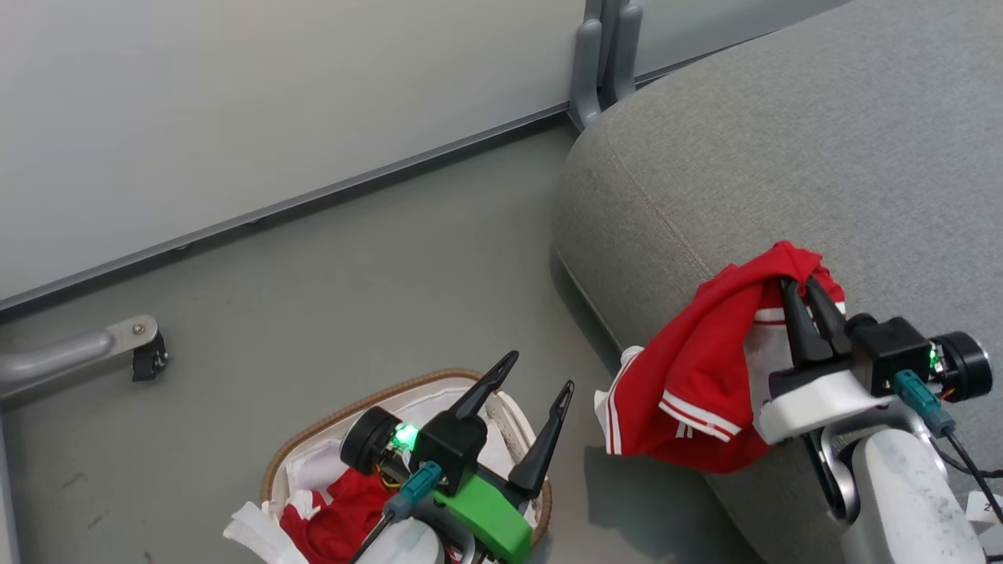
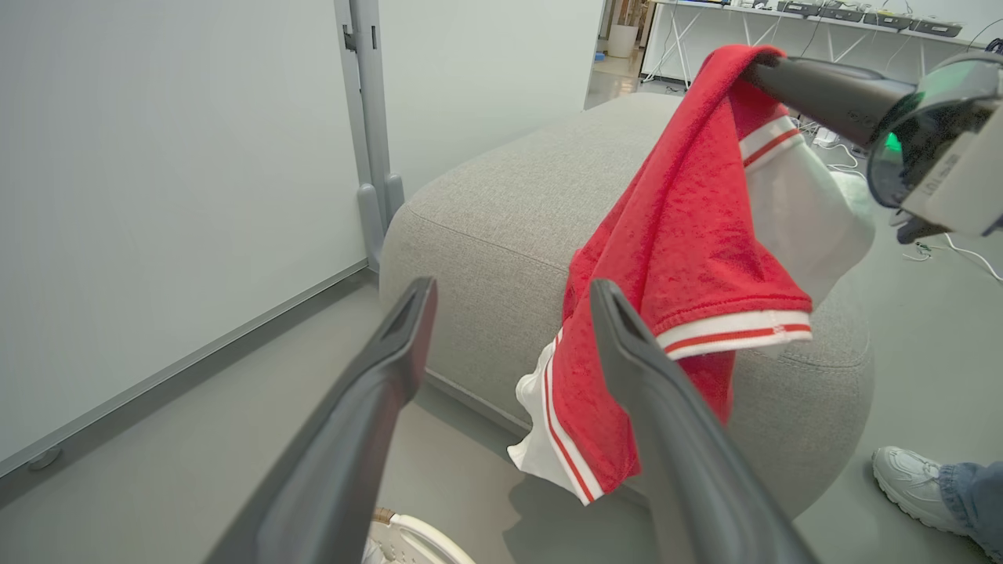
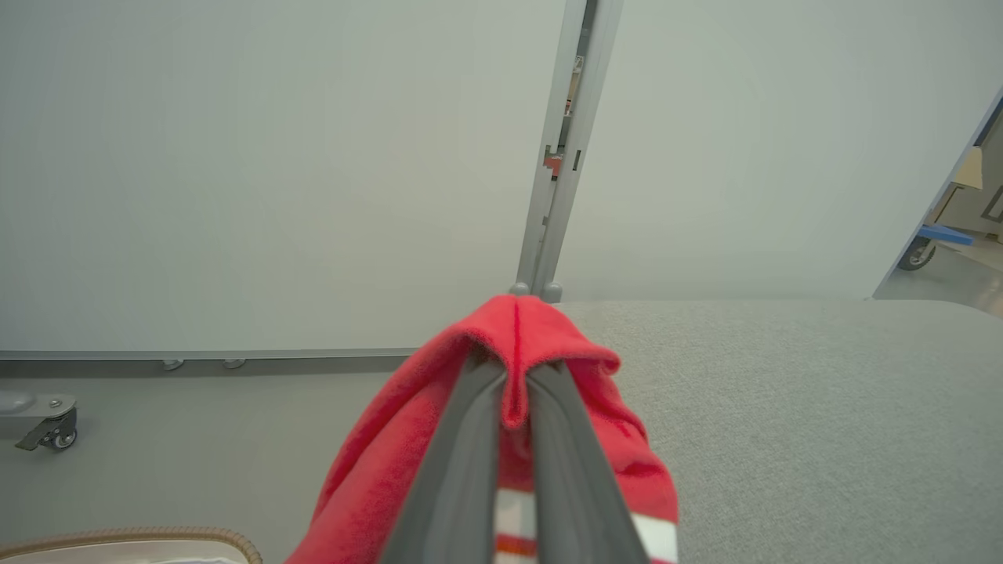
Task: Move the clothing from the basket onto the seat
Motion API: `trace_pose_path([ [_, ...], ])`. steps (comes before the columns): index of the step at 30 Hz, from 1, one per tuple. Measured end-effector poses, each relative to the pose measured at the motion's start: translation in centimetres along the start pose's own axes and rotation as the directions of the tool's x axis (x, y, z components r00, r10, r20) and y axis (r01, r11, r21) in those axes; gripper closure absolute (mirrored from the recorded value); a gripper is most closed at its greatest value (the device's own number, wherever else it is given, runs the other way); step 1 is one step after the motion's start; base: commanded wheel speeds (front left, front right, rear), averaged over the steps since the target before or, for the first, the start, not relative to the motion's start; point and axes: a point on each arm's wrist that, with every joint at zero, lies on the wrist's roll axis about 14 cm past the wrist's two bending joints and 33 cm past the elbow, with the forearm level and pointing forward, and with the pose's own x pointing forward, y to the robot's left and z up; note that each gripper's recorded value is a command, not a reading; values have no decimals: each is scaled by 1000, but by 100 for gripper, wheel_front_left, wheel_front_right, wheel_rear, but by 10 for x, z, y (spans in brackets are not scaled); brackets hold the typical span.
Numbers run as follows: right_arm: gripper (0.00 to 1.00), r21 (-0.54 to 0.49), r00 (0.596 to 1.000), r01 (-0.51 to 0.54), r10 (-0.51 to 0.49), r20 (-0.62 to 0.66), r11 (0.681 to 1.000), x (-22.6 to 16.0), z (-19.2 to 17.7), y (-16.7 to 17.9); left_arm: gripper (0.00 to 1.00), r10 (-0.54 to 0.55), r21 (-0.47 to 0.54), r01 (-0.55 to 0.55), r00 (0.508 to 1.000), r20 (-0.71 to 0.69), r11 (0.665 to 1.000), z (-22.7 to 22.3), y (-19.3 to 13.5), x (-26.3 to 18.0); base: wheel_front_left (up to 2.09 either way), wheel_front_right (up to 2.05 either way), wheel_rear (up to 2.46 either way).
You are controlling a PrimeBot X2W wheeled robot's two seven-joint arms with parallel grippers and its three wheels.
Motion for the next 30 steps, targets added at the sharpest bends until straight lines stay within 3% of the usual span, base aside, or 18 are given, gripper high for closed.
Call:
trace_pose_path([
  [10, 100, -117, 990, -17, 33, 138, 993, 81, 40, -11, 0, 32, 8, -32, 999, -12, 999, -11, 37, 4, 0, 0, 0],
  [20, 100, -246, 942, 105, -17, 335, 964, 181, 103, -58, 0, 63, 18, -62, 996, -68, 998, -48, 89, 7, 0, 0, 0],
  [26, 100, -276, 942, 195, -101, 320, 941, 208, 85, -91, 0, 80, -12, -82, 992, -97, 997, -74, 111, 9, 0, 0, 0],
  [30, 100, -317, 962, 230, -165, 220, 920, 210, 40, -113, 0, 82, -32, -86, 990, -112, 996, -89, 119, 11, 0, 0, 0],
])
